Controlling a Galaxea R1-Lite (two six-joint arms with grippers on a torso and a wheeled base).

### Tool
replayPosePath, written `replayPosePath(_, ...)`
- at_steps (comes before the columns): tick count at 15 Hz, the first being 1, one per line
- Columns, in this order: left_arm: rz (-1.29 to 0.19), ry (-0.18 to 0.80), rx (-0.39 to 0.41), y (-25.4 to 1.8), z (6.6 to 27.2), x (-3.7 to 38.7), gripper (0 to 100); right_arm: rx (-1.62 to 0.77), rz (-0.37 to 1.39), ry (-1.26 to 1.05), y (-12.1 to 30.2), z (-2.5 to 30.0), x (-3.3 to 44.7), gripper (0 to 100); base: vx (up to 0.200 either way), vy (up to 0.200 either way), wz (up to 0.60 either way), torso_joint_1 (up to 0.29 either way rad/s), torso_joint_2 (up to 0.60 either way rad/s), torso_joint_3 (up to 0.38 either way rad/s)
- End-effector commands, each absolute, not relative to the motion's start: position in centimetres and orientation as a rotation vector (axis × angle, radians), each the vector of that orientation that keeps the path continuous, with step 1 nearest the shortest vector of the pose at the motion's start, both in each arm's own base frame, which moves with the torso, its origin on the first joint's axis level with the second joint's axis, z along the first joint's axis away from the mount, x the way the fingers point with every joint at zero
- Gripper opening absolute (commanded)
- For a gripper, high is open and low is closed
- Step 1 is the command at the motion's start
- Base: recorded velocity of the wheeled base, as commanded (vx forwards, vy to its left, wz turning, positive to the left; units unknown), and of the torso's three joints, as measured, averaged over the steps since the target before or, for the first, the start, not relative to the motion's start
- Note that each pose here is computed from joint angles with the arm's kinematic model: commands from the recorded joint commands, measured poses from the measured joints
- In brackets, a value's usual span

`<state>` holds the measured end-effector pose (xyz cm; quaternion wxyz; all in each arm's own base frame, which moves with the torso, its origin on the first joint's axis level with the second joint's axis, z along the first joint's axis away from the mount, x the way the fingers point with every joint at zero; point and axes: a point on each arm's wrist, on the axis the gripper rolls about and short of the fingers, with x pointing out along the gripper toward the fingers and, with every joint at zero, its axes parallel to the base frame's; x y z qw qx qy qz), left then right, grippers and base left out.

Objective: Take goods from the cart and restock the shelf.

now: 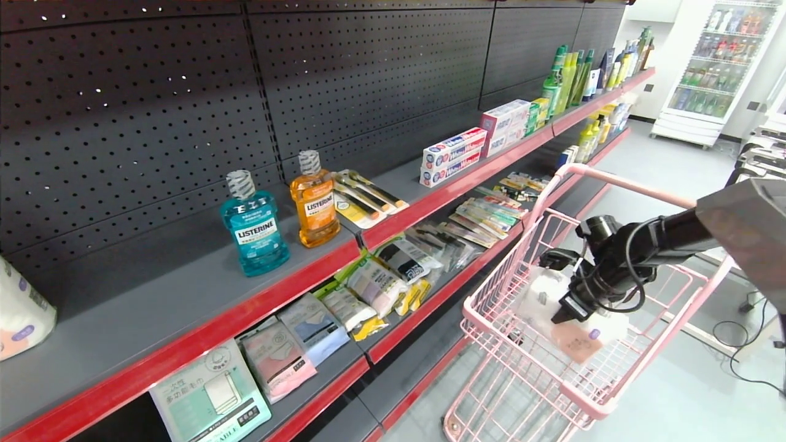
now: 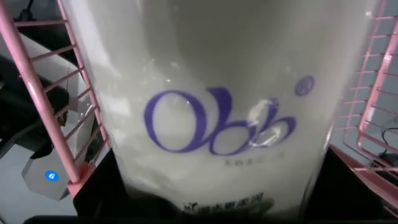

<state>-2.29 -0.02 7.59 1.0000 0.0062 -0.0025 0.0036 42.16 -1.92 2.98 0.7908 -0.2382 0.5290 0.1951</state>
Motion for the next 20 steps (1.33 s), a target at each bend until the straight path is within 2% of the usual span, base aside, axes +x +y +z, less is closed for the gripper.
replayPosePath(1, 0.008, -0.005, 0.012, 0.0, 7.6, -2.3, 100, -0.509, 0.335, 1.029, -3.9, 8.8, 40.6, 0, 0.000, 0.000, 0.00, 0.000, 0.00, 0.000)
replayPosePath(4, 0.008, -0.005, 0.012, 0.0, 7.6, -2.3, 100, -0.489, 0.282, 0.950, -4.2, 13.1, 38.2, 0, 0.000, 0.000, 0.00, 0.000, 0.00, 0.000)
replayPosePath(6, 0.008, -0.005, 0.011, 0.0, 7.6, -2.3, 100, -0.472, 0.262, 0.809, -3.8, 18.6, 35.1, 0, 0.000, 0.000, 0.00, 0.000, 0.00, 0.000)
replayPosePath(7, 0.008, -0.003, 0.011, 0.0, 7.6, -2.3, 100, -0.469, 0.263, 0.784, -3.7, 19.4, 34.5, 0, 0.000, 0.000, 0.00, 0.000, 0.00, 0.000)
replayPosePath(8, 0.008, -0.003, 0.009, 0.0, 7.6, -2.3, 100, -0.448, 0.272, 0.689, -3.1, 22.5, 31.7, 0, 0.000, 0.000, 0.00, 0.000, 0.00, 0.000)
replayPosePath(11, 0.008, -0.003, 0.009, 0.0, 7.6, -2.3, 100, -0.404, 0.274, 0.508, -1.7, 27.4, 25.6, 0, 0.000, 0.000, 0.00, 0.000, 0.00, 0.000)
replayPosePath(15, 0.008, -0.003, 0.009, 0.0, 7.6, -2.3, 100, -0.385, 0.221, 0.230, -0.8, 30.5, 19.3, 0, 0.000, 0.000, 0.00, 0.000, 0.00, 0.000)
replayPosePath(18, 0.008, -0.003, 0.009, 0.0, 7.6, -2.3, 100, -0.314, 0.185, 0.106, -0.6, 30.3, 16.5, 0, 0.000, 0.000, 0.00, 0.000, 0.00, 0.000)
replayPosePath(19, 0.008, -0.003, 0.009, 0.0, 7.6, -2.3, 100, -0.277, 0.180, 0.075, -0.4, 29.3, 13.5, 0, 0.000, 0.000, 0.00, 0.000, 0.00, 0.000)
replayPosePath(20, 0.008, -0.003, 0.009, 0.0, 7.6, -2.3, 100, -0.277, 0.180, 0.075, -0.4, 29.3, 13.5, 0, 0.000, 0.000, 0.00, 0.000, 0.00, 0.000)
